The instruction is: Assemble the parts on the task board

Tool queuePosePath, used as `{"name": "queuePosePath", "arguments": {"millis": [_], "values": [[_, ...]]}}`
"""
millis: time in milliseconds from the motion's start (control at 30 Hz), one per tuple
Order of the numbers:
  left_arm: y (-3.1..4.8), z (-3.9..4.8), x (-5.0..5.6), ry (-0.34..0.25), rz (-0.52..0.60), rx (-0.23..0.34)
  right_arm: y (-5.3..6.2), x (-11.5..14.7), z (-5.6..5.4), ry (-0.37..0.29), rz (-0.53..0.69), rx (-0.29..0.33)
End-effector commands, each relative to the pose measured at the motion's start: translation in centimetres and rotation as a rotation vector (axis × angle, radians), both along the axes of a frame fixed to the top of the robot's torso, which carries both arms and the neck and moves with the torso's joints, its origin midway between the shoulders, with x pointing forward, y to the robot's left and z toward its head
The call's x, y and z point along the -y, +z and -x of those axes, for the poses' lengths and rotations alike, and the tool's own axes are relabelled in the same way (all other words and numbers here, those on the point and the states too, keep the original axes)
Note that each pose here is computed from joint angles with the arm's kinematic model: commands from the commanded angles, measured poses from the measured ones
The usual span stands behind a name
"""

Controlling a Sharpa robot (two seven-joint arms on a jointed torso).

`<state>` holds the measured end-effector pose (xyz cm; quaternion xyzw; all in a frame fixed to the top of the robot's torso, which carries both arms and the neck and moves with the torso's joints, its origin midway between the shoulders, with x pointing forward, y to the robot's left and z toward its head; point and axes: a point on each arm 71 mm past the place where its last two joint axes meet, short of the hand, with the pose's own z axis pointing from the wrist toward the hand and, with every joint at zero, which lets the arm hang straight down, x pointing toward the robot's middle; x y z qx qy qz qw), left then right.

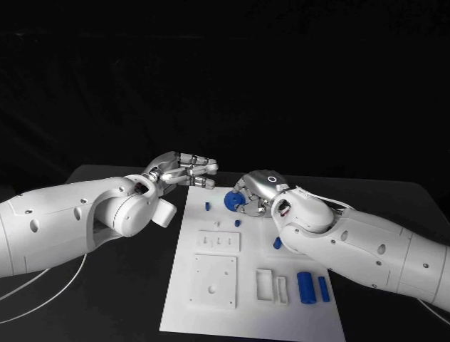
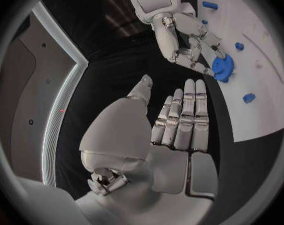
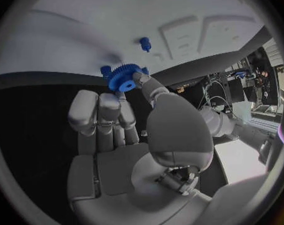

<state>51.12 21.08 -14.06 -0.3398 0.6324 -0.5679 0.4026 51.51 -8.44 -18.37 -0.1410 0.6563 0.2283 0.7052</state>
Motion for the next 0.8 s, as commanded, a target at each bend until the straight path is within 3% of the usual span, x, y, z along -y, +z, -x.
{"name": "queuePosePath", "arguments": {"millis": [33,800], "values": [[0.13,0.06,0.3,-0.015,0.004,0.005,0.0,-0.3,-0.1,0.003,0.014,0.02],[0.11,-0.01,0.8,-0.026,0.006,0.003,-1.1,-1.1,-0.8,-0.005,0.024,0.007]]}}
